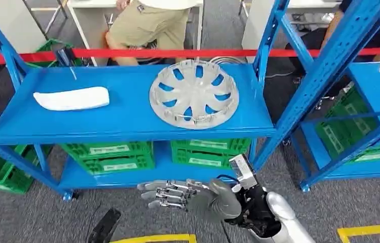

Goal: Take the parts from the cabinet and place them on the table.

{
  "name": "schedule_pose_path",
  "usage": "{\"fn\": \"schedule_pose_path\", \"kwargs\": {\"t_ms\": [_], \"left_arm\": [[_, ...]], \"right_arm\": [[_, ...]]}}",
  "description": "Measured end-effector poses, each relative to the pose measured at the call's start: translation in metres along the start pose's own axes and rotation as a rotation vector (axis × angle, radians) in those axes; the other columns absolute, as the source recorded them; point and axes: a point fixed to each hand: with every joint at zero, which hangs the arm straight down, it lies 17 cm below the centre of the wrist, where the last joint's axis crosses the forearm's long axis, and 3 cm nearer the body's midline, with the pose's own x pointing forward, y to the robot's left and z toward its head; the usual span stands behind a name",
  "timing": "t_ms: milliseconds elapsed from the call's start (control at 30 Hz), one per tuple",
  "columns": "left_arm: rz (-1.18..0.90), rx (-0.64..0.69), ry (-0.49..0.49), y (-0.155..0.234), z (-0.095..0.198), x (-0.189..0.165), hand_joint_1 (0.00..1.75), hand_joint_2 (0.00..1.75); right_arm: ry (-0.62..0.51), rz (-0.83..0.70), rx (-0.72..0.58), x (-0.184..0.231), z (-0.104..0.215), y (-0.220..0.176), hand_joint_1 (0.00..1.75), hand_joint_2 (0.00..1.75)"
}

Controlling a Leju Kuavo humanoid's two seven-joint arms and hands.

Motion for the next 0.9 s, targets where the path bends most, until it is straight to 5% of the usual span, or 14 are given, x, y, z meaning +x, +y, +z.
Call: {"fn": "schedule_pose_path", "kwargs": {"t_ms": [900], "left_arm": [[-0.006, -0.006, 0.007, -0.0062, 0.0013, -0.0016, 0.00, 0.00]], "right_arm": [[-0.004, -0.008, -0.012, -0.0026, 0.0073, 0.0013, 0.00, 0.00]]}}
